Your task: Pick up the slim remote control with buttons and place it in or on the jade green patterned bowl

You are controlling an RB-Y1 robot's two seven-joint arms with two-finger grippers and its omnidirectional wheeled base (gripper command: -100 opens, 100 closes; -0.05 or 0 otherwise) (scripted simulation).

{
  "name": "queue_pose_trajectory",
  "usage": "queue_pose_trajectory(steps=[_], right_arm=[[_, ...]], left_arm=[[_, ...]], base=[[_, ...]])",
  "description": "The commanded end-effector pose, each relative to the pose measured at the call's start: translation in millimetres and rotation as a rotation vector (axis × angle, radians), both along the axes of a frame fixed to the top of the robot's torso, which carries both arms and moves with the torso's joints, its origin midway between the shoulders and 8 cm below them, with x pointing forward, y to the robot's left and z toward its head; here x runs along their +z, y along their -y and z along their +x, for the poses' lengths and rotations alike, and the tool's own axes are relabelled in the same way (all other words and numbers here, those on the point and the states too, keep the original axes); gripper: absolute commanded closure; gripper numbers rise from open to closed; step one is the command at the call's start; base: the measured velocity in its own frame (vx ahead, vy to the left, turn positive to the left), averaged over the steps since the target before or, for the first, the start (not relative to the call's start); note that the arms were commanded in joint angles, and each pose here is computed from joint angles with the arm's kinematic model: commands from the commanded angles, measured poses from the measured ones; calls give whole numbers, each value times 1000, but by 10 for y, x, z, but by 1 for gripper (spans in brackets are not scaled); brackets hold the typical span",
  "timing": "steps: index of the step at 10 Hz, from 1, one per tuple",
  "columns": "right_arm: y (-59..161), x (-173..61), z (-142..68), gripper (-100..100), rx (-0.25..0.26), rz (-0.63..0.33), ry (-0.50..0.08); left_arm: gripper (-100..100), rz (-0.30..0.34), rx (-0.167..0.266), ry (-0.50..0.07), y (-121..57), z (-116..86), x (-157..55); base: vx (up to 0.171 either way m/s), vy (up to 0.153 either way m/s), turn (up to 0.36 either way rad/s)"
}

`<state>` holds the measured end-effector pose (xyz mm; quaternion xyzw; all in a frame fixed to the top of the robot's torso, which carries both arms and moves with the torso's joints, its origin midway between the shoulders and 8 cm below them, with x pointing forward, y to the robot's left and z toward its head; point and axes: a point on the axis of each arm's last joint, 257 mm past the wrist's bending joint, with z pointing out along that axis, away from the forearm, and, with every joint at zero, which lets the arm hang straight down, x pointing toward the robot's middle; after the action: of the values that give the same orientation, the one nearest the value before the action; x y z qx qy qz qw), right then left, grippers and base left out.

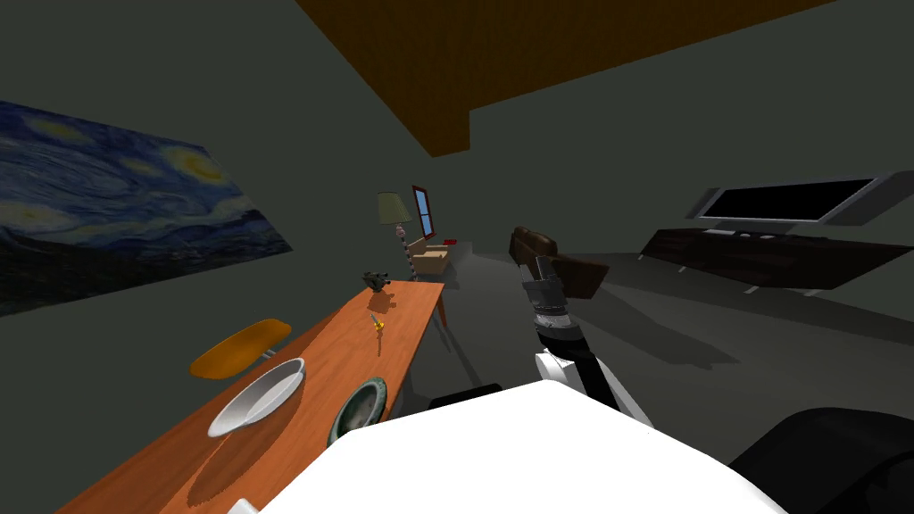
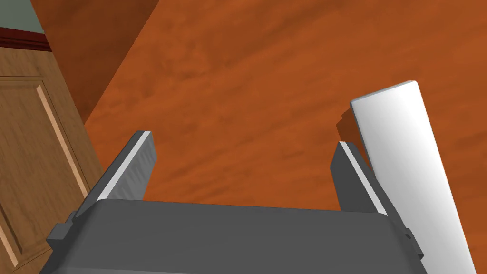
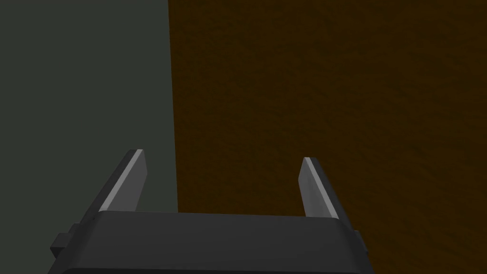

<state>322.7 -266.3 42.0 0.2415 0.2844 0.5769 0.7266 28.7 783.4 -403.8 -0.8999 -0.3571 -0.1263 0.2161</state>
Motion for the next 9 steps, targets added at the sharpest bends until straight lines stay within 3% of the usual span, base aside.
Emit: queue_pose_trajectory(steps=[1,2,4,5,6,8,9], right_arm=[[0,0,0,0,0,0,0],[0,0,0,0,0,0,0],[0,0,0,0,0,0,0],[0,0,0,0,0,0,0],[1,0,0,0,0,0,0],[1,0,0,0,0,0,0],[1,0,0,0,0,0,0]], left_arm=[[-100,-47,46,2,148,-115,-155],[-100,-47,46,2,148,-115,-155],[-100,-184,183,26,513,-373,-490],[-100,-197,195,21,554,-422,-532],[-100,-264,260,27,766,-544,-691],[-100,-298,289,10,896,-678,-800],[-100,-266,263,26,775,-553,-699]], base=[[34,27,-154],[14,13,-16],[39,22,-250],[41,47,-119],[35,43,-136],[18,20,-38],[-1,-5,28]])
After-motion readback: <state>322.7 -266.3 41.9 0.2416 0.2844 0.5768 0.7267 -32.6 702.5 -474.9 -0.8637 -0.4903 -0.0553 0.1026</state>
